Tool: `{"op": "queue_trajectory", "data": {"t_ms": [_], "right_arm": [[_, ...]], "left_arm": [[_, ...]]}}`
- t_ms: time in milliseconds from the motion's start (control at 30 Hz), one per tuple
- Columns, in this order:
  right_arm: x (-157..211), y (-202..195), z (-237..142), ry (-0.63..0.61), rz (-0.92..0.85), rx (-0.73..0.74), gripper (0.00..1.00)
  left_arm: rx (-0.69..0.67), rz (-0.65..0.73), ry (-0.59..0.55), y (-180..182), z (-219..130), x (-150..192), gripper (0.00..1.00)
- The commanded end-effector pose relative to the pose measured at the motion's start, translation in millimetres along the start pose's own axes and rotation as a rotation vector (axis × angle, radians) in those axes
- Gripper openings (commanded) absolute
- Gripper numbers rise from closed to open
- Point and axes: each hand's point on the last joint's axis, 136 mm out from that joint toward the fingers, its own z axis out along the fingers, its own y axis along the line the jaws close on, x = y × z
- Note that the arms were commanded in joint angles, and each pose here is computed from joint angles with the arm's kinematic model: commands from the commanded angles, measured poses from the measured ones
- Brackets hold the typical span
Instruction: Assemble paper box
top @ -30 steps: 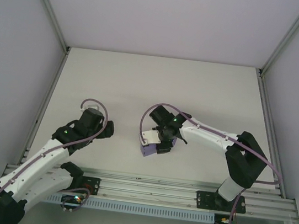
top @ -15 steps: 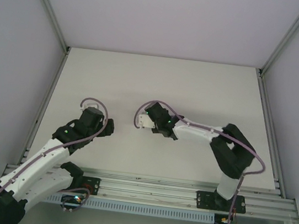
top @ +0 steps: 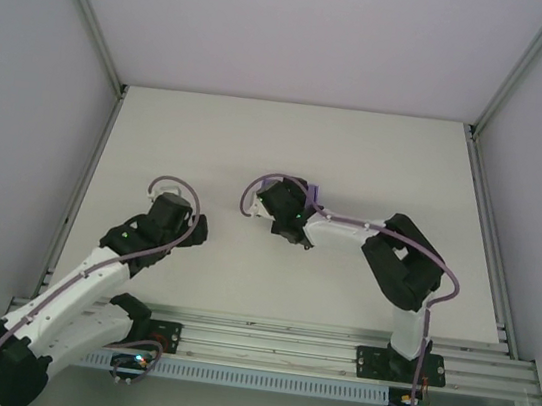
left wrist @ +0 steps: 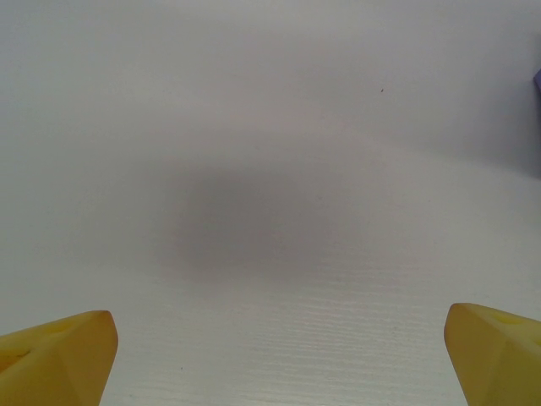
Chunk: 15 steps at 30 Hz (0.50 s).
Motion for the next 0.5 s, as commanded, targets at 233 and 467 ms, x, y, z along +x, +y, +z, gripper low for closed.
{"op": "queue_trajectory", "data": {"t_ms": [233, 467], "right_arm": [[-5.3, -22.5, -96.1, -0.281, 0.244, -0.164, 0.99], [82.3, -84.4, -93.3, -0.278, 0.883, -0.102, 1.00]], "left_arm": [[-0.077, 0.046, -0.123, -1.4, 0.7, -46.7, 1.00], [-0.367, 0.072, -0.375, 60.6, 23.5, -100.6, 1.00]]}}
